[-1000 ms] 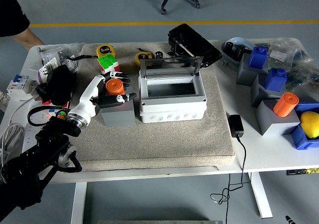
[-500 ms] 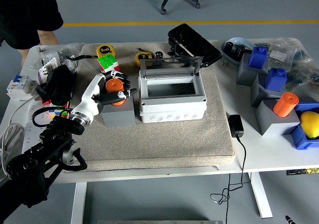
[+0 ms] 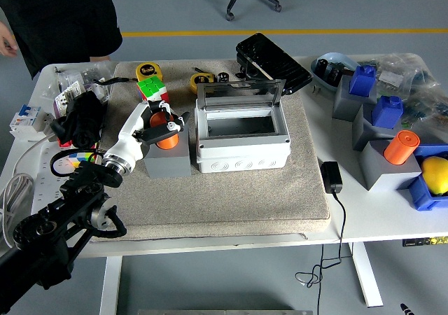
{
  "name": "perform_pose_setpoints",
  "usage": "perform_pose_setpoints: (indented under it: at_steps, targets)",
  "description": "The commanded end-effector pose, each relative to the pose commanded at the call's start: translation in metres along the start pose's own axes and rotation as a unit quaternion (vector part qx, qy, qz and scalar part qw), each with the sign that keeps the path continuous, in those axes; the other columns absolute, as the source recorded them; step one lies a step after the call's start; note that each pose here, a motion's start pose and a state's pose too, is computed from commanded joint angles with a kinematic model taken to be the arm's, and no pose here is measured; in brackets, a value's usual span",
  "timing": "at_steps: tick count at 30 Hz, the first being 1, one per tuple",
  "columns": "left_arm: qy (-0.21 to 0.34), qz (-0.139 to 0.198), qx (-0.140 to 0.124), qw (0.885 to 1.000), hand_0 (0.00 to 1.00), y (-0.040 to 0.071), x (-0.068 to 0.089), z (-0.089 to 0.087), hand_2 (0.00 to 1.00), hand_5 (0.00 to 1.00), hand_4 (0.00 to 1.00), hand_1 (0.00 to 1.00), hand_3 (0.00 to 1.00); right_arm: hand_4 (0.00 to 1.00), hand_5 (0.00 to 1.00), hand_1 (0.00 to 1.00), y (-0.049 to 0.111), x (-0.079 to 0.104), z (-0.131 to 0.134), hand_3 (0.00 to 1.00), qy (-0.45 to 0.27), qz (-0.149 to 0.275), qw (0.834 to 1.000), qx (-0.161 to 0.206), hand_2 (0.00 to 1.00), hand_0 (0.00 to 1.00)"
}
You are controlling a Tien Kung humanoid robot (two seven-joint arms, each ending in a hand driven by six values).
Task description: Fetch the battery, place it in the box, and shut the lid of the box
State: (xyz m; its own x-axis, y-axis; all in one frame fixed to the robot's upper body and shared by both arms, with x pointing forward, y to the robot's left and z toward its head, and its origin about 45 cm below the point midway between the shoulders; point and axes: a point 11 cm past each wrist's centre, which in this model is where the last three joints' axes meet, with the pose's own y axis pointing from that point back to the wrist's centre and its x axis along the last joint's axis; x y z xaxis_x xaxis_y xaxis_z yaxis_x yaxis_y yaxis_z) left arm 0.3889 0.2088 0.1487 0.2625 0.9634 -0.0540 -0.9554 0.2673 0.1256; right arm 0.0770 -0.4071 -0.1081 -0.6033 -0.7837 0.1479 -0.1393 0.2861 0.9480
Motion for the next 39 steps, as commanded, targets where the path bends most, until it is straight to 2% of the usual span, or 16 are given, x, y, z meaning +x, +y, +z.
perform_pose_setpoints:
  at_steps: [1, 2, 7, 8, 13, 14, 16, 20, 25, 28, 34, 39]
  targets:
    - [0.000, 0.000, 0.000, 1.000, 0.283, 0.000, 0.000, 0.000, 0.192, 0.002, 0.374, 0.218, 0.166, 0.998, 0.614, 0.667, 0.000, 0.000, 0.000, 0.600, 0.000, 0.000, 1.000, 0.000, 0.654, 0.726]
    - [0.000, 0.000, 0.000, 1.000, 0.221, 0.000, -0.001, 0.000, 0.186, 0.002, 0.260, 0.176, 0.163, 0.998, 0.614, 0.667, 0.000, 0.000, 0.000, 0.600, 0.000, 0.000, 1.000, 0.001, 0.654, 0.726]
    - [0.001, -0.001, -0.004, 1.000, 0.221, -0.001, -0.002, 0.001, 0.186, 0.002, 0.260, 0.176, 0.163, 0.998, 0.614, 0.667, 0.000, 0.000, -0.001, 0.600, -0.001, 0.001, 1.000, 0.002, 0.654, 0.726]
    - [0.000, -0.001, -0.004, 1.000, 0.210, -0.001, -0.002, 0.001, 0.176, 0.002, 0.198, 0.168, 0.167, 0.998, 0.614, 0.667, 0.000, 0.000, -0.001, 0.600, -0.001, 0.001, 1.000, 0.002, 0.654, 0.726]
    - [-0.003, -0.003, -0.009, 1.000, 0.210, -0.001, -0.004, 0.003, 0.176, 0.002, 0.198, 0.168, 0.167, 0.998, 0.614, 0.667, 0.000, 0.000, -0.001, 0.600, -0.001, 0.001, 1.000, 0.004, 0.654, 0.726]
    - [-0.005, -0.003, -0.011, 1.000, 0.212, -0.001, -0.004, 0.004, 0.166, 0.002, 0.165, 0.157, 0.169, 0.998, 0.614, 0.667, 0.000, 0.000, -0.001, 0.599, -0.001, 0.001, 1.000, 0.004, 0.654, 0.726]
    - [-0.010, -0.003, -0.015, 1.000, 0.212, -0.002, -0.003, 0.007, 0.166, 0.002, 0.165, 0.157, 0.169, 0.998, 0.614, 0.667, 0.000, 0.001, 0.000, 0.599, -0.001, 0.002, 1.000, 0.004, 0.654, 0.726]
    - [-0.028, -0.008, -0.026, 0.999, 0.213, -0.003, -0.002, 0.017, 0.166, 0.002, 0.172, 0.153, 0.169, 0.998, 0.614, 0.665, 0.000, 0.001, -0.001, 0.599, -0.001, 0.002, 1.000, 0.005, 0.654, 0.726]
    - [-0.069, -0.030, -0.036, 0.997, 0.213, -0.002, -0.006, 0.032, 0.166, 0.002, 0.172, 0.153, 0.169, 0.998, 0.614, 0.665, 0.000, 0.000, -0.003, 0.599, -0.004, 0.002, 1.000, 0.006, 0.654, 0.726]
    - [-0.108, -0.051, -0.043, 0.992, 0.205, -0.002, -0.014, 0.044, 0.163, 0.002, 0.147, 0.151, 0.171, 0.998, 0.614, 0.665, 0.000, 0.001, -0.003, 0.599, -0.004, 0.002, 1.000, 0.007, 0.654, 0.726]
    - [-0.143, -0.096, -0.045, 0.984, 0.190, -0.006, -0.036, 0.067, 0.158, 0.002, 0.155, 0.147, 0.175, 0.998, 0.613, 0.664, 0.000, 0.002, -0.003, 0.600, -0.004, 0.003, 1.000, 0.007, 0.654, 0.726]
    - [-0.227, -0.131, -0.048, 0.964, 0.177, -0.015, -0.069, 0.084, 0.150, 0.002, 0.145, 0.137, 0.176, 0.998, 0.613, 0.665, 0.000, 0.003, -0.005, 0.600, -0.003, 0.004, 1.000, 0.009, 0.653, 0.726]
